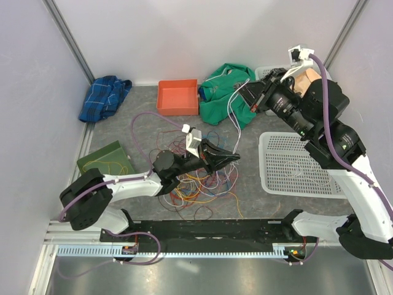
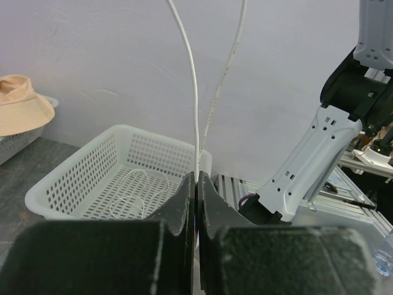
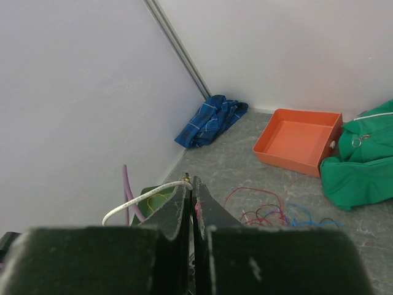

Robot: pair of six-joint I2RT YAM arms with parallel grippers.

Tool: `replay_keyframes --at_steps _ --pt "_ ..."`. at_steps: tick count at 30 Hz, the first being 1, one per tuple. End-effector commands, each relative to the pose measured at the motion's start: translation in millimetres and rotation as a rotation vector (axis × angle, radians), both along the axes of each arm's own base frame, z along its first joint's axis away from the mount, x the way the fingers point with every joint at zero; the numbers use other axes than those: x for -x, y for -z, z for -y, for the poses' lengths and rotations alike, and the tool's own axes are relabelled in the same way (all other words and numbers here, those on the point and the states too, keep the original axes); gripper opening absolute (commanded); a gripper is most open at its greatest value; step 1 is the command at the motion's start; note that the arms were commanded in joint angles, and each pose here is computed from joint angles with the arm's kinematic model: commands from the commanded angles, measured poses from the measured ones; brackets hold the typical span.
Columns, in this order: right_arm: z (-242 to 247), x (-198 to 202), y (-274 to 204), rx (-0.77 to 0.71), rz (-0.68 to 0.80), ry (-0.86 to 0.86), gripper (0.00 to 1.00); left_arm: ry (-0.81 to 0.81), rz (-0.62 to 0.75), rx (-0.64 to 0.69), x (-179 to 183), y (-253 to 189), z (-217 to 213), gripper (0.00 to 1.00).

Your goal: Untangle the cables

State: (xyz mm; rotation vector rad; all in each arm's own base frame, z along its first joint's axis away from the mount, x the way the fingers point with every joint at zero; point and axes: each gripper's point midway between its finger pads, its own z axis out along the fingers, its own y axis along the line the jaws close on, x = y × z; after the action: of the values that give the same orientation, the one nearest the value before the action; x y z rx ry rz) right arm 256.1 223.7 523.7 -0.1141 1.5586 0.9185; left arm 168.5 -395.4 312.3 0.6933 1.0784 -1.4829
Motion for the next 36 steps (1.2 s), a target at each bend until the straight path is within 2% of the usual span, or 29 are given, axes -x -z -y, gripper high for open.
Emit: replay_keyframes --at_steps 1,2,3,4,5,6,7,8,10,11,12,13,14,15,16,17,19,22,25,29,30,32,33,36 --pt "20 7 -8 -0.016 0.051 0.064 0.15 -0.042 0.018 -0.001 -2 -27 -7 0.02" --pt "26 7 -6 -0.014 0.052 0.087 0.54 -0.066 0.018 0.007 -3 -50 -12 0.02" --pt "30 8 -4 -0.015 0.054 0.102 0.69 -0.105 -0.052 -0.128 -13 -28 -9 0.02" --pt "38 12 2 -0.011 0.055 0.12 0.8 -0.178 -0.092 -0.176 -27 -30 -12 0.02" --pt "46 12 6 -0.008 0.054 0.154 0.98 -0.224 -0.069 -0.148 -32 -71 -17 0.02" --pt "50 14 11 -0.003 0.051 0.171 0.98 -0.263 -0.135 -0.261 -39 -55 -20 0.02" --pt "58 18 22 0.004 0.044 0.189 0.98 -0.314 -0.136 -0.263 -46 -70 -26 0.02" --pt "63 19 28 0.009 0.039 0.209 0.98 -0.342 -0.1 -0.216 -47 -109 -33 0.02" --pt "70 23 49 0.019 0.018 0.227 0.98 -0.387 -0.103 -0.218 -50 -127 -42 0.02" --pt "74 23 57 0.02 0.006 0.241 0.98 -0.397 -0.078 -0.173 -48 -158 -49 0.02" --pt "73 20 81 0.045 -0.031 0.251 0.98 -0.405 -0.076 -0.165 -48 -168 -51 0.02" --pt "78 26 84 0.028 -0.027 0.252 0.98 -0.418 -0.08 -0.177 -49 -173 -53 0.02" --pt "79 27 94 0.02 -0.047 0.257 0.98 -0.428 -0.056 -0.132 -47 -202 -60 0.02" --pt "77 24 121 0.046 -0.09 0.26 0.98 -0.437 -0.047 -0.119 -48 -212 -60 0.02" --pt "81 31 123 0.013 -0.08 0.253 0.98 -0.451 -0.046 -0.129 -51 -215 -61 0.02" --pt "79 34 133 -0.007 -0.094 0.237 0.98 -0.463 -0.016 -0.095 -48 -237 -68 0.02" --pt "72 43 166 -0.014 -0.121 0.182 0.98 -0.464 -0.004 -0.099 -51 -246 -62 0.02" --pt "61 51 213 -0.024 -0.189 0.116 0.98 -0.474 0.026 -0.046 -53 -283 -63 0.02" --pt "62 52 241 -0.001 -0.242 0.124 0.98 -0.415 0.025 -0.03 -50 -294 -49 0.02" --pt "93 54 212 -0.011 -0.156 0.241 0.98 -0.331 -0.061 -0.105 -70 -256 2 0.02" --pt "107 59 185 -0.049 -0.101 0.283 0.98 -0.323 -0.079 -0.122 -75 -247 12 0.02" --pt "137 59 165 -0.047 -0.062 0.409 0.98 -0.291 -0.118 -0.172 -86 -219 37 0.02" --pt "151 67 137 -0.082 -0.016 0.441 0.98 -0.283 -0.129 -0.185 -90 -210 44 0.02" --pt "181 80 94 -0.113 0.057 0.53 0.98 -0.233 -0.164 -0.218 -101 -179 74 0.02"
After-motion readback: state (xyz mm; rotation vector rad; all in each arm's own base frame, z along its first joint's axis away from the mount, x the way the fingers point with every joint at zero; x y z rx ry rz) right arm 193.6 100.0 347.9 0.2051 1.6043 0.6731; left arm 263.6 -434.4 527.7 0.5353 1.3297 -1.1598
